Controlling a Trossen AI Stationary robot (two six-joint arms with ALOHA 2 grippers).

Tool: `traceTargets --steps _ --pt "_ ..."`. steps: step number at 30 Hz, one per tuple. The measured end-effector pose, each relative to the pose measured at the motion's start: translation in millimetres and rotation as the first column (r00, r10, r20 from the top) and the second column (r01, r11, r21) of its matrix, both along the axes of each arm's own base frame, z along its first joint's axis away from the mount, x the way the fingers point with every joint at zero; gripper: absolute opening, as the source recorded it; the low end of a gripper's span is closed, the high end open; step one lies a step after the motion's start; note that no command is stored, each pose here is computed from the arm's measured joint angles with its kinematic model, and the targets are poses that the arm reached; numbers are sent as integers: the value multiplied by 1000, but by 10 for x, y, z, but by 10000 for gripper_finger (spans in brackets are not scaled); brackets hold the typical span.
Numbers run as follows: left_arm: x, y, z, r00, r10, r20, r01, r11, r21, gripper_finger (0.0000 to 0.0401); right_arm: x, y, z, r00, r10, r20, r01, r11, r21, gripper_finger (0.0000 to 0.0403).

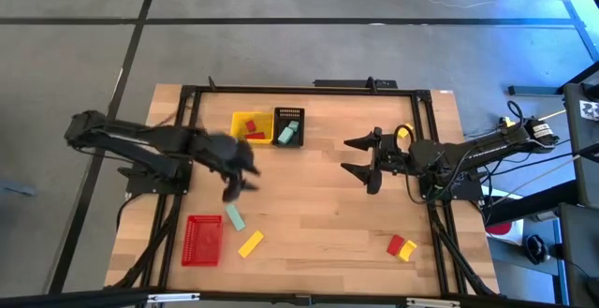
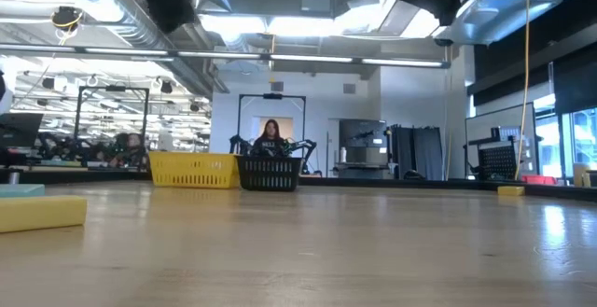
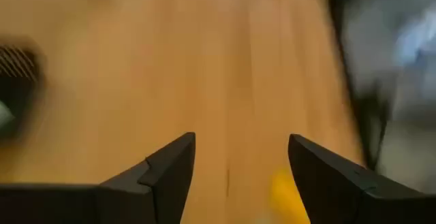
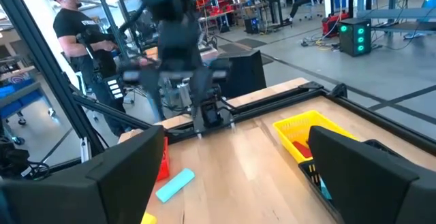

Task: Sort & place blocks by color
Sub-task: Put the blue block into the black basket

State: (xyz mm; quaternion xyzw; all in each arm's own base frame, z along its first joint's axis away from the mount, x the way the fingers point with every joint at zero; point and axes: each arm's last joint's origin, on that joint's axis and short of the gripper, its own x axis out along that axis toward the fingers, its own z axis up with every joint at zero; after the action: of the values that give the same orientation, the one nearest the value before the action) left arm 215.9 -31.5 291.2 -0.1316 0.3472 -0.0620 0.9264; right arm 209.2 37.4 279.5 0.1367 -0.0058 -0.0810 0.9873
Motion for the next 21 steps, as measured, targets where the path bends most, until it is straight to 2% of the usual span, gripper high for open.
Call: traceTargets --steps 3,7,10,13,16,21 --pt "119 -232 -155 971 -167 -174 184 979 91 228 1 0 -13 1000 0 -13 0 1000 0 364" --pt "147 -536 -412 881 -325 -344 404 895 191 228 1 -3 -19 1000 -2 -20 2 1000 -3 364" --pt "157 -729 -605 809 -389 -440 519 825 223 228 1 -3 -22 1000 -2 -23 2 1000 -2 364" --pt "195 -859 -772 769 -401 -497 574 777 260 228 1 -3 -25 1000 -2 -25 2 1000 -2 364" --pt "246 -931 -922 743 -399 -538 595 762 257 228 0 -3 -28 1000 -2 -29 2 1000 -3 364" --pt "311 -967 -1125 704 -381 -600 586 789 187 228 0 -3 -32 999 -2 -33 2 1000 -4 364"
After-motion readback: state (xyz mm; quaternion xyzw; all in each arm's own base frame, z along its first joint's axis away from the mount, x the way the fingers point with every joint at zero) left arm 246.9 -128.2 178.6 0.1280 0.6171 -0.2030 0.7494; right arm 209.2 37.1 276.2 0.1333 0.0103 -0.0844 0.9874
